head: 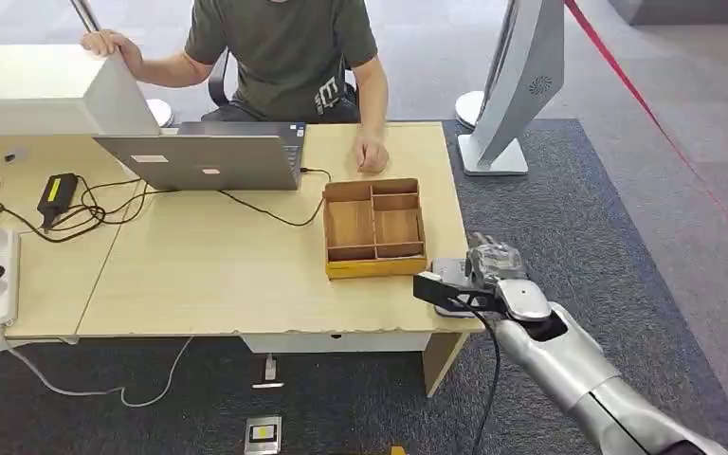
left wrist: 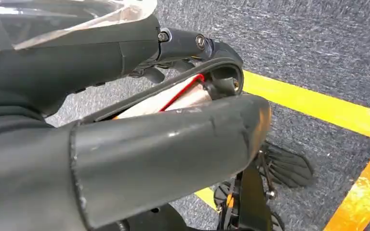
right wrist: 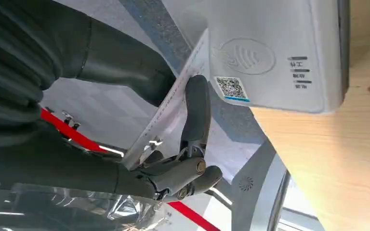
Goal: Pass the card to the sensor for recognition and then transmit it.
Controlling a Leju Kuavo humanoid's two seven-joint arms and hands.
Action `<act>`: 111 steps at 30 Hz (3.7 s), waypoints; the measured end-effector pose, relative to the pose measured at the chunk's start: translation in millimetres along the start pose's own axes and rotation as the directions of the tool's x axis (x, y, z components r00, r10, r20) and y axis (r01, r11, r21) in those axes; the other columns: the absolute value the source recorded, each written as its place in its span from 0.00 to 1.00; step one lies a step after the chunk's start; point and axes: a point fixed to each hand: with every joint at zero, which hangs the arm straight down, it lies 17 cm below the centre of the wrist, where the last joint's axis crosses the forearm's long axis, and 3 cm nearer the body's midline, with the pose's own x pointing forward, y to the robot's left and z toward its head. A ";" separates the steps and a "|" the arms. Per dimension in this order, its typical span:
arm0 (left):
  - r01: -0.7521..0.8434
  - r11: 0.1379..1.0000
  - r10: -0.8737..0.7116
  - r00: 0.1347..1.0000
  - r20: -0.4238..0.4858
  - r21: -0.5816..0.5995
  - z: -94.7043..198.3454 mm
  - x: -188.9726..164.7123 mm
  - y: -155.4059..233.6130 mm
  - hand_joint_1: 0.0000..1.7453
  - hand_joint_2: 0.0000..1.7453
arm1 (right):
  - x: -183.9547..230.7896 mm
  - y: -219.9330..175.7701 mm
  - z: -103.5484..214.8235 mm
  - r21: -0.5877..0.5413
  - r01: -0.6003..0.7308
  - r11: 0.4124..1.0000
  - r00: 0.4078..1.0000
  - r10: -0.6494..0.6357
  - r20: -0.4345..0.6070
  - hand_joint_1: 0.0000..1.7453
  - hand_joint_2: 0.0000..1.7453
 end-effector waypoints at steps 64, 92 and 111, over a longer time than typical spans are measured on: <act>0.008 0.999 -0.008 1.000 0.003 -0.043 1.0 1.7 -5.0 0.00 0.00 | 161.0 -242.5 27.1 -0.395 0.031 0.918 0.972 0.065 0.227 1.00 1.00; -0.008 1.000 0.009 1.000 0.025 -0.023 0.2 6.0 -0.4 0.00 0.00 | 135.3 -238.2 13.6 -0.380 -0.004 0.925 0.982 0.076 0.175 1.00 1.00; -0.053 0.998 0.054 0.998 -0.013 0.014 -0.7 0.1 4.7 0.00 0.00 | 136.0 -248.2 15.7 -0.443 0.021 0.896 0.986 0.056 0.159 0.00 0.00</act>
